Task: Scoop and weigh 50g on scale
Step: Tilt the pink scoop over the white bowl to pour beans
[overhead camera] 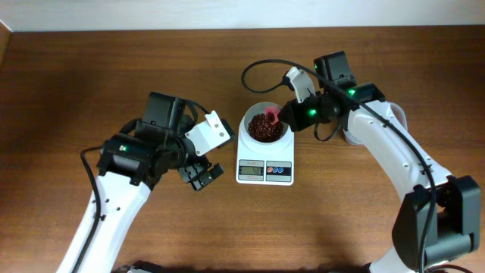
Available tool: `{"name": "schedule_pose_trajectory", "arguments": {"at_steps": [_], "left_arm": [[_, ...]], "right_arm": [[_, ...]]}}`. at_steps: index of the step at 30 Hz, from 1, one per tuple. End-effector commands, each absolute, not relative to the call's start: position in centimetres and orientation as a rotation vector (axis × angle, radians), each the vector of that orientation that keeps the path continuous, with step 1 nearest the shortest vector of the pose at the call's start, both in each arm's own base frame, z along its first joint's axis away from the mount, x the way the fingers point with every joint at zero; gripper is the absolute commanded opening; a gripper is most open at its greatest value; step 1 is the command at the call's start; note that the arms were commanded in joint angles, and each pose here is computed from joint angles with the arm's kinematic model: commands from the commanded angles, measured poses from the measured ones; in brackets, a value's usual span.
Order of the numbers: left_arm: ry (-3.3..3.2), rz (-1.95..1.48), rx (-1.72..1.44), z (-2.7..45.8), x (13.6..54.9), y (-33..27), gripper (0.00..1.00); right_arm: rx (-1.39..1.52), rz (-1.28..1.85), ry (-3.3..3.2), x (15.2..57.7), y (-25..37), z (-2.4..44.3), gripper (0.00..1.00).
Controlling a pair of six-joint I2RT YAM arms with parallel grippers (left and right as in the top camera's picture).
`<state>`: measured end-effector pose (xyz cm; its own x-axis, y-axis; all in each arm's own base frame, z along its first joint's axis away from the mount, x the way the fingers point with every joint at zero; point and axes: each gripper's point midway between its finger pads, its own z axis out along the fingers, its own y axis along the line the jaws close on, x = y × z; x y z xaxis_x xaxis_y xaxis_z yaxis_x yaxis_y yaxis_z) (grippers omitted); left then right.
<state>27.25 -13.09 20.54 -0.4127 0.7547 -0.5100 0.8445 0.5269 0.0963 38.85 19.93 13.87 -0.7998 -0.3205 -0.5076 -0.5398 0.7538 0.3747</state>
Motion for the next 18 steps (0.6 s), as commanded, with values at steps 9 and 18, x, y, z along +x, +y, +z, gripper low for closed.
{"name": "schedule_pose_trajectory", "arguments": {"at_steps": [9, 18], "left_arm": [[2.233, -0.237, 1.306, 21.4, 27.4, -13.2, 0.99], [2.233, -0.237, 1.306, 21.4, 27.4, -13.2, 0.99]], "right_arm": [[-0.803, 0.783, 2.390, 38.4, 21.9, 17.1, 0.04], [-0.803, 0.782, 2.391, 38.4, 21.9, 17.1, 0.04]]}}
